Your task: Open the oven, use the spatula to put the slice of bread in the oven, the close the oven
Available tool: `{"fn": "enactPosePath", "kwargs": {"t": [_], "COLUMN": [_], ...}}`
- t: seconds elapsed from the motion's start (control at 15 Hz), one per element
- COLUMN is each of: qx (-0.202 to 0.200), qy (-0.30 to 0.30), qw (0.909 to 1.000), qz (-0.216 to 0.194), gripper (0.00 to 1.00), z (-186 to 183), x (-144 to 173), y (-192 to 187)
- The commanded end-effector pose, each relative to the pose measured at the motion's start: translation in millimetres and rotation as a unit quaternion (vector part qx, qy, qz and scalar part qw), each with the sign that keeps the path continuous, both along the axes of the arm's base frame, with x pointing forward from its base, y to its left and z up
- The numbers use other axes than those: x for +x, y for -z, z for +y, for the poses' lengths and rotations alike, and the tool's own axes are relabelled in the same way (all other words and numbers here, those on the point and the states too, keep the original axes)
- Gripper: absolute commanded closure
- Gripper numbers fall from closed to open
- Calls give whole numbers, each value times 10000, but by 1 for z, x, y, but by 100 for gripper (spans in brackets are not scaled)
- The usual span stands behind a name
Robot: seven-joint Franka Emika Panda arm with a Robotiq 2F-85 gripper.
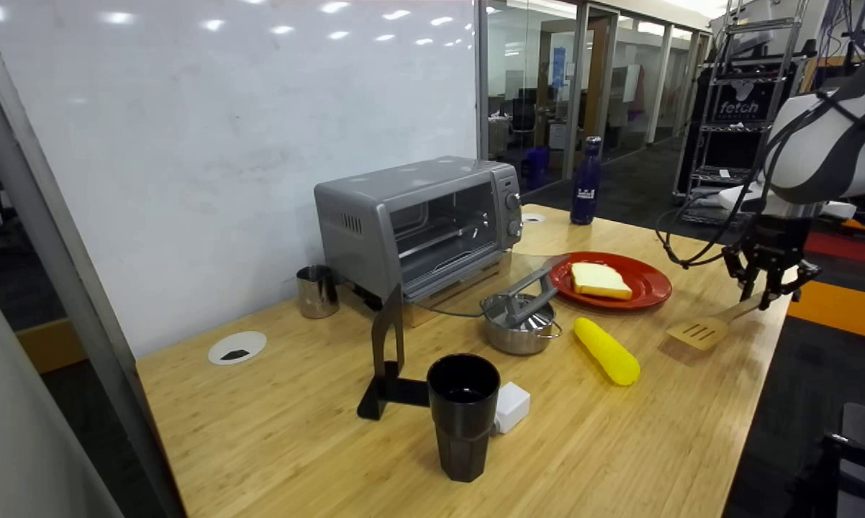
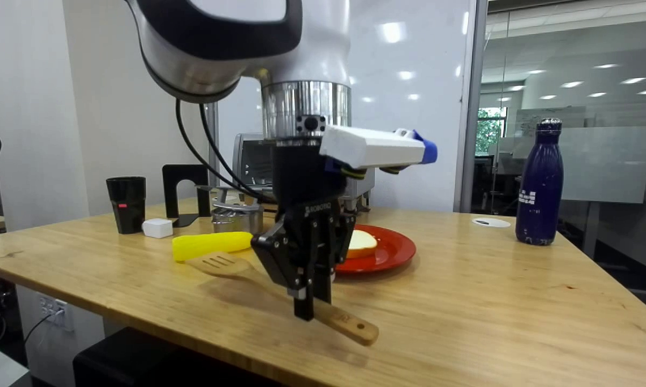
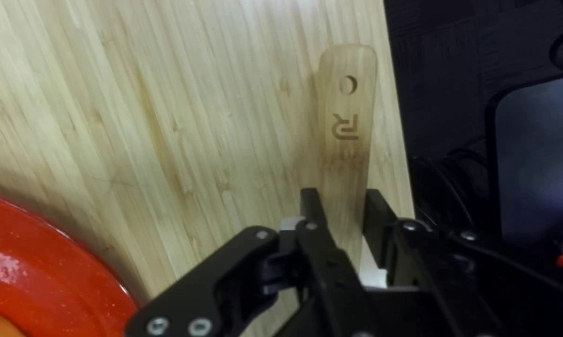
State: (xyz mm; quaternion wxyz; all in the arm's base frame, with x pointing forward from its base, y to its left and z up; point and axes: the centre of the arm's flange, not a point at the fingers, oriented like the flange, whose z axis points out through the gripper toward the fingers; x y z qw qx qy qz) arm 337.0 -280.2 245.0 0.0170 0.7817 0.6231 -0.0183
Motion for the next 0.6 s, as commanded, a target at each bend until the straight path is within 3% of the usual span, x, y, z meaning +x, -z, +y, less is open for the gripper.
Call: {"fn": "enactPosePath", "kwargs": {"t": [0.0,0.53], "qx": [58,-258], "qy": [-221,426], "qw": [9997,9986], "qz": [47,-164], "gripper": [93,93], "z": [-10,-88], "x": [-19,-28], "y": [-46,-125]}}
